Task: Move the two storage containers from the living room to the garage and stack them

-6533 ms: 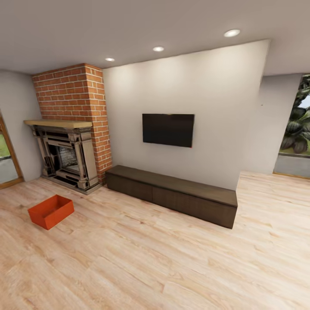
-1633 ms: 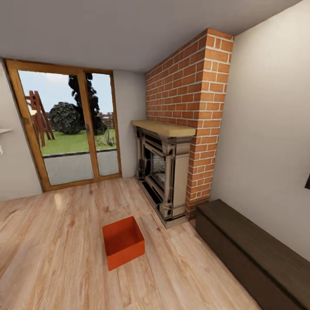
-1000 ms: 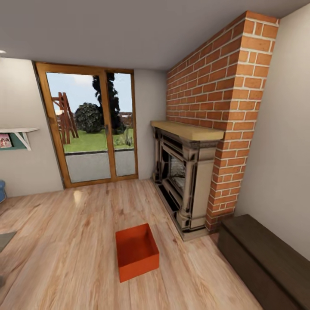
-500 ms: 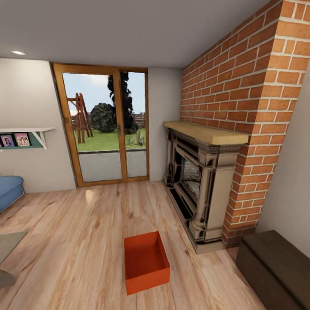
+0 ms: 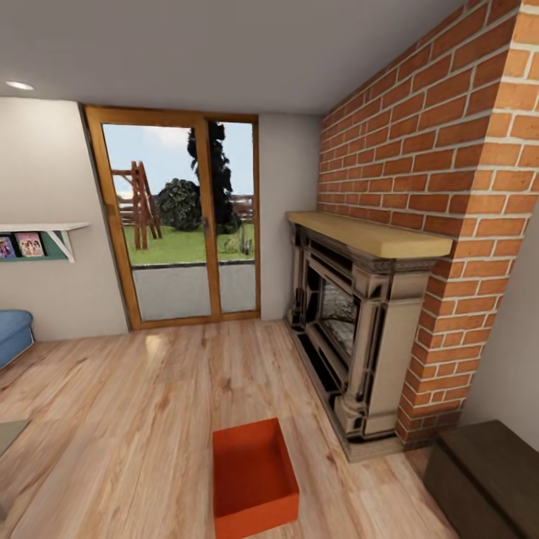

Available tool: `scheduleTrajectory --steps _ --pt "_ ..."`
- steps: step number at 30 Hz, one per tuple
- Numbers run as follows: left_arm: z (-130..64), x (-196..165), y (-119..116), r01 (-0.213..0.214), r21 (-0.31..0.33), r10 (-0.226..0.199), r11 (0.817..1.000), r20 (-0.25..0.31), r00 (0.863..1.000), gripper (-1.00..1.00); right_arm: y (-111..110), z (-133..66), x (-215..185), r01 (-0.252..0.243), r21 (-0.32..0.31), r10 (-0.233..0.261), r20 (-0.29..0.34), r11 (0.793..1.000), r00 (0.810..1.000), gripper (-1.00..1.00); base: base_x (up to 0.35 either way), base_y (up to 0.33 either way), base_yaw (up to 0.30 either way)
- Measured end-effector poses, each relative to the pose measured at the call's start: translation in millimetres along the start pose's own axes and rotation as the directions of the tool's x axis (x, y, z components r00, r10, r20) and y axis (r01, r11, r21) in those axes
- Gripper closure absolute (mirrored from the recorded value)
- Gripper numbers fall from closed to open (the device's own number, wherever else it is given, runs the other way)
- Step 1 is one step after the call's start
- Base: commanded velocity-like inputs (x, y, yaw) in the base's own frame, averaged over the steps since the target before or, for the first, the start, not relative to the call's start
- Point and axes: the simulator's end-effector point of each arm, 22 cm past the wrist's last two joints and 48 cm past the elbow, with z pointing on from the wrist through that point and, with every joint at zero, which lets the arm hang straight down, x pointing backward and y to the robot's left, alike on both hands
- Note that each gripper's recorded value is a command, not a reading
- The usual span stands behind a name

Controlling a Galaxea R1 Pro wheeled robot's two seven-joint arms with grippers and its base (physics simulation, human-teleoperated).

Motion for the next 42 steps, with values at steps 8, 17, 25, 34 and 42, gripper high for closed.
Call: scheduleTrajectory --steps 8,17,25,34,42 --pt "0.0 0.0 0.0 0.000 0.000 0.000 1.000 0.000 1.000 -1.00 0.2 0.0 -0.3 0.000 0.000 0.000 0.001 1.000 1.000 -1.00 0.324 0.000 0.000" --pt "0.0 0.0 0.1 0.000 0.000 0.000 1.000 0.000 1.000 -1.00 3.8 -0.3 0.6 0.002 -0.006 -0.002 -0.004 1.000 1.000 -1.00 0.323 0.000 0.000" --pt "0.0 0.0 0.0 0.000 0.000 0.000 1.000 0.000 1.000 -1.00 4.6 -0.3 1.2 0.003 -0.007 -0.003 -0.008 1.000 1.000 -1.00 0.324 -0.007 0.000" --pt "0.1 -0.5 1.0 0.002 -0.001 -0.002 1.000 0.001 1.000 -1.00 1.8 0.0 -0.2 0.001 -0.002 -0.001 -0.001 1.000 1.000 -1.00 0.285 -0.084 0.085" --pt "0.3 -0.7 1.0 0.000 -0.001 0.000 1.000 0.001 1.000 -1.00 1.2 0.2 -0.3 0.001 -0.001 -0.001 0.000 1.000 1.000 -1.00 0.046 -0.023 0.257"
